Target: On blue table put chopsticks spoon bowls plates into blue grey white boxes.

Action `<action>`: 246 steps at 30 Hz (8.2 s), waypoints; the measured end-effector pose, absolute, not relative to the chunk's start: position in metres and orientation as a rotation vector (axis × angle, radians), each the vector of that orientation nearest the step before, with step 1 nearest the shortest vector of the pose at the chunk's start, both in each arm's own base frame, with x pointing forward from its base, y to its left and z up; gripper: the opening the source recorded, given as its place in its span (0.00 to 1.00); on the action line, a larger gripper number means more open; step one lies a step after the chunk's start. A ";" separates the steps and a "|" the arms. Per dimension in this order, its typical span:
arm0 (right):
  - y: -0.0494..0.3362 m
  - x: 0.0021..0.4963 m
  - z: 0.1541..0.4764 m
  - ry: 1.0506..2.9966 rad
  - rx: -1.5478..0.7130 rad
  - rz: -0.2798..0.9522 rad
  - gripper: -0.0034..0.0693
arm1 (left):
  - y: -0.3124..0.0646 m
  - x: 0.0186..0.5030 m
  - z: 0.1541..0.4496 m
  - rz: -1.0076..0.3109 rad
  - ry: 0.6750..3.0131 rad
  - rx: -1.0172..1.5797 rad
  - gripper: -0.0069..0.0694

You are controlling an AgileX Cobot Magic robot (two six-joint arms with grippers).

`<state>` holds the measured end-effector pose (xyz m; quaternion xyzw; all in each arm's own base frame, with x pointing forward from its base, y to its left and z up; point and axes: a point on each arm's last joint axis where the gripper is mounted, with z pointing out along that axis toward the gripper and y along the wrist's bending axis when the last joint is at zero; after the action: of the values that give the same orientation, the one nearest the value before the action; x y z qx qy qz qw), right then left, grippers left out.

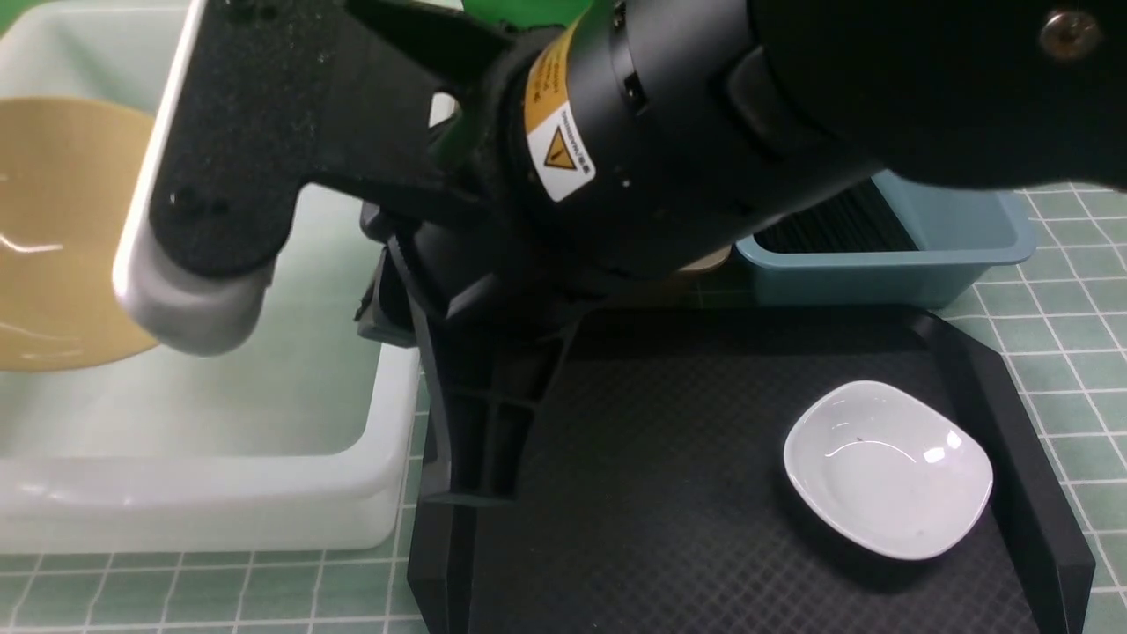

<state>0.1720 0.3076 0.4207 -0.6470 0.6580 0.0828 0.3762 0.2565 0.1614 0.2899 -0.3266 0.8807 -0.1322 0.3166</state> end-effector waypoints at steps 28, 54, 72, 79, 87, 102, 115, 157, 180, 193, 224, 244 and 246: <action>0.308 0.172 0.422 1.658 -1.658 0.203 0.11 | 0.177 0.276 0.341 -0.304 2.384 -0.697 0.75; 0.173 0.211 0.419 2.234 -1.173 -0.069 0.11 | -0.130 0.295 0.375 -0.328 2.441 0.831 0.09; 0.076 0.129 0.369 2.386 -0.960 -0.107 0.11 | -0.317 0.277 0.289 -0.374 2.363 1.357 0.10; 0.065 0.115 0.365 2.373 -0.936 -0.097 0.12 | -0.354 0.291 0.263 -0.344 2.469 1.365 0.25; 0.060 0.111 0.364 2.371 -0.908 -0.107 0.12 | -0.374 0.308 0.224 -0.326 2.588 1.336 0.59; 0.059 0.111 0.364 2.366 -0.904 -0.122 0.13 | -0.388 0.320 0.175 -0.348 2.671 1.192 0.55; 0.063 0.115 0.367 2.309 -0.868 -0.084 0.15 | -0.390 0.317 0.199 -0.438 2.645 1.155 0.13; 0.283 0.225 0.397 1.984 -1.500 0.358 0.15 | 0.024 0.380 0.356 -0.192 2.491 -0.001 0.10; 0.278 0.222 0.389 2.062 -1.573 0.319 0.16 | 0.022 0.449 0.222 -0.358 2.625 0.104 0.33; 0.273 0.224 0.387 2.087 -1.588 0.234 0.18 | 0.014 0.432 0.336 -0.346 2.508 0.210 0.63; 0.142 0.133 0.406 1.924 -1.244 0.149 0.18 | -0.036 0.122 0.383 -0.064 2.232 0.387 0.09; 0.071 0.064 0.371 1.407 -0.853 0.450 0.20 | -0.004 0.040 0.290 -0.057 1.798 0.355 0.09; 0.071 0.064 0.371 1.405 -0.852 0.451 0.20 | -0.004 0.041 0.286 -0.056 1.809 0.358 0.09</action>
<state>0.0637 0.0710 0.3707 -0.3764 0.6206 0.1990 0.6585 0.0407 -0.0043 0.2864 0.1547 0.7816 -0.0242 0.6039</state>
